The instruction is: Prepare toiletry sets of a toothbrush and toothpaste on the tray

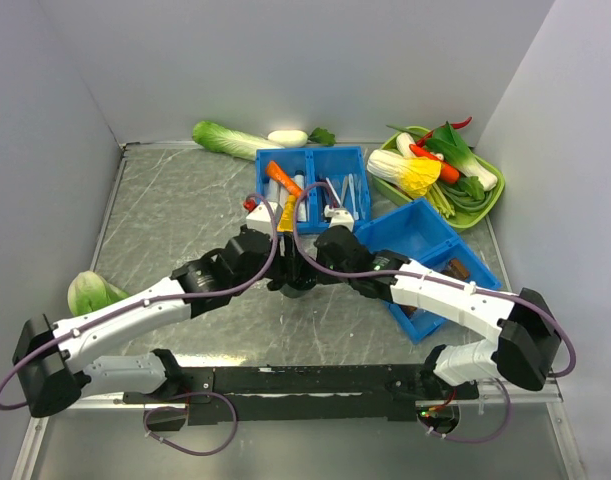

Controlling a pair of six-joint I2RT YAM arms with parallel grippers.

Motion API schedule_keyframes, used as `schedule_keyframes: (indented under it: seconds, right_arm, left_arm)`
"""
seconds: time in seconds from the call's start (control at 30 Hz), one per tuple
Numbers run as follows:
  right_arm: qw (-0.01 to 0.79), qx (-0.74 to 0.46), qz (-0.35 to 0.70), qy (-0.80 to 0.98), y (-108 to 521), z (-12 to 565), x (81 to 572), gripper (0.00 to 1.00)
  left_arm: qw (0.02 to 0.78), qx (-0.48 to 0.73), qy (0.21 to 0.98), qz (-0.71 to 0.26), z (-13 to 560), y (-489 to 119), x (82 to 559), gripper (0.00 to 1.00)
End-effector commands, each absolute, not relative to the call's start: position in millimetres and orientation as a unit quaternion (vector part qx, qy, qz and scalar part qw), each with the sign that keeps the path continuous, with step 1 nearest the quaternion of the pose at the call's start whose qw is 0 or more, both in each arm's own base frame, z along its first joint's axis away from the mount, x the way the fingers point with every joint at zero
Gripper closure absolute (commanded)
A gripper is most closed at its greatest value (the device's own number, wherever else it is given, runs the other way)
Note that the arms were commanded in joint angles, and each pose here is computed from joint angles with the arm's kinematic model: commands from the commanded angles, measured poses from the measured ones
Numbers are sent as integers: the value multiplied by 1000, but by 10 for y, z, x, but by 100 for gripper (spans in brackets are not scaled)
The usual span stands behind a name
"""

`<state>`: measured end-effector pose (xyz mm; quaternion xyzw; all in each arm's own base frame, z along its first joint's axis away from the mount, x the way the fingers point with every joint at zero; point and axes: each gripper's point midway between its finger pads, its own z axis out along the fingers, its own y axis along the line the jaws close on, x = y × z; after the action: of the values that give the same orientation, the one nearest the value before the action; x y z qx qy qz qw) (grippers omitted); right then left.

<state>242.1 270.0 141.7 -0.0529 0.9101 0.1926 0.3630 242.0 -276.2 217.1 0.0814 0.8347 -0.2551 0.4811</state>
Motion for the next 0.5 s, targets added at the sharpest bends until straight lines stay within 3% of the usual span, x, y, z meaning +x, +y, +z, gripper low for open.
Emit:
schedule_keyframes:
  seconds: [0.0, 0.17, 0.37, 0.47]
  right_arm:
    - [427, -11, 239, 872, 2962, 1911, 2622, 100]
    - [428, -13, 239, 871, 3029, 1906, 2594, 100]
    - [433, -18, 232, 871, 3083, 1904, 2569, 100]
    - [433, -19, 233, 870, 3105, 1902, 2552, 100]
  left_arm:
    - [475, 48, 853, -210, 2126, -2615, 2465, 26]
    - [460, 73, 860, -206, 1962, -2647, 2425, 28]
    - [434, 111, 875, -185, 1754, -2696, 2401, 39]
    - [427, 126, 879, -167, 1688, -2691, 2415, 54]
